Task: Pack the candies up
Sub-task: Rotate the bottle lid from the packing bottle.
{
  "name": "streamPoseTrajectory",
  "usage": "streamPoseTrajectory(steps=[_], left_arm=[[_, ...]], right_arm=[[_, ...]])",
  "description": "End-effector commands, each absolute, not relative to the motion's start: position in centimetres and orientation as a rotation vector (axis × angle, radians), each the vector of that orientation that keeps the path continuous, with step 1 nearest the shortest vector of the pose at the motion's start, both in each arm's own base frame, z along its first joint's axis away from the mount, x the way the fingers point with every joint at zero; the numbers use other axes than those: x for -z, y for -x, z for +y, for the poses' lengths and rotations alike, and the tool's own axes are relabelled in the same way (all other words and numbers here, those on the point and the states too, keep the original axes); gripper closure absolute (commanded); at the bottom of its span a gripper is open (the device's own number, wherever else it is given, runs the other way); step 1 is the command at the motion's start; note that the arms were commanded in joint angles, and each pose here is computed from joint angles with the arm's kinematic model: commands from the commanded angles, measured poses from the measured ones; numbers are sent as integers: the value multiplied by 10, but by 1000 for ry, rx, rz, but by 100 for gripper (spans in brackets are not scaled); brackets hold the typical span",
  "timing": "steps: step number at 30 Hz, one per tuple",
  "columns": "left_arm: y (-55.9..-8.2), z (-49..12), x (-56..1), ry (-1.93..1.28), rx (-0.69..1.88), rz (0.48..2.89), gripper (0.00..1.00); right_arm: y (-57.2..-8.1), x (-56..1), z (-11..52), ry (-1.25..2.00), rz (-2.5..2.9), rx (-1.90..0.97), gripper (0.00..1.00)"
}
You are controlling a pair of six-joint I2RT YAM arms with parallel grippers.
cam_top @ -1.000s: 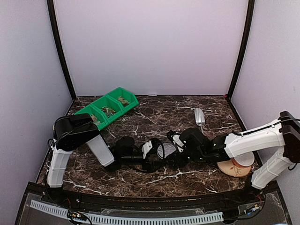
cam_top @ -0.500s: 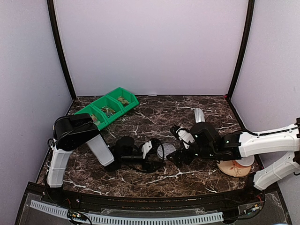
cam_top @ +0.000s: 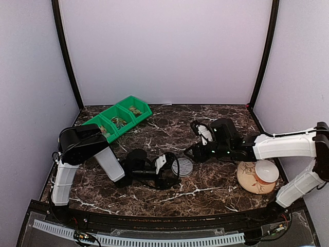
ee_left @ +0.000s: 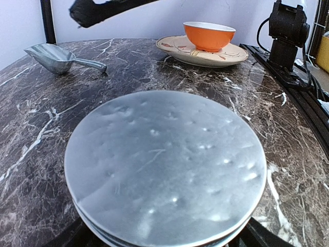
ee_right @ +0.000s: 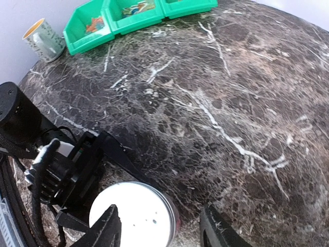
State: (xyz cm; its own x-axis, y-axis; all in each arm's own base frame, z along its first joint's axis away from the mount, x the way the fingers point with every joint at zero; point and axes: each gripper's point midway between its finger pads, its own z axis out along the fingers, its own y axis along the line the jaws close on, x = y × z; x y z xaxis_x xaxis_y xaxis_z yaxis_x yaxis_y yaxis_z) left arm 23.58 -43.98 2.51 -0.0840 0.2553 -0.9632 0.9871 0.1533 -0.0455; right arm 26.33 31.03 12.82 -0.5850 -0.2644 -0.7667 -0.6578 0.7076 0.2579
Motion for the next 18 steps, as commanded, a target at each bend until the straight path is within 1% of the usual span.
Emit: streamPoseTrajectory(steps=[1, 3, 5, 11, 12, 18], left_arm=[[-215, -423, 16, -1323, 1052, 1703, 18], [-215, -424, 15, -1325, 1055, 1700, 18], [-214, -424, 15, -1327, 1058, 1697, 18], [-213, -424, 15, -1332, 1067, 1695, 18], [-213, -424, 15, -1332, 1068, 1695, 18], [-213, -425, 14, -1332, 1071, 1693, 18]], right_arm=[[-268, -146, 339, 730, 2130, -838, 51], [-267, -142, 346, 754, 2136, -871, 57], [-267, -138, 351, 766, 2145, -904, 59], [-264, -132, 362, 801, 2158, -979, 61], [-264, -122, 363, 807, 2182, -975, 61], [-262, -110, 359, 820, 2209, -964, 61]])
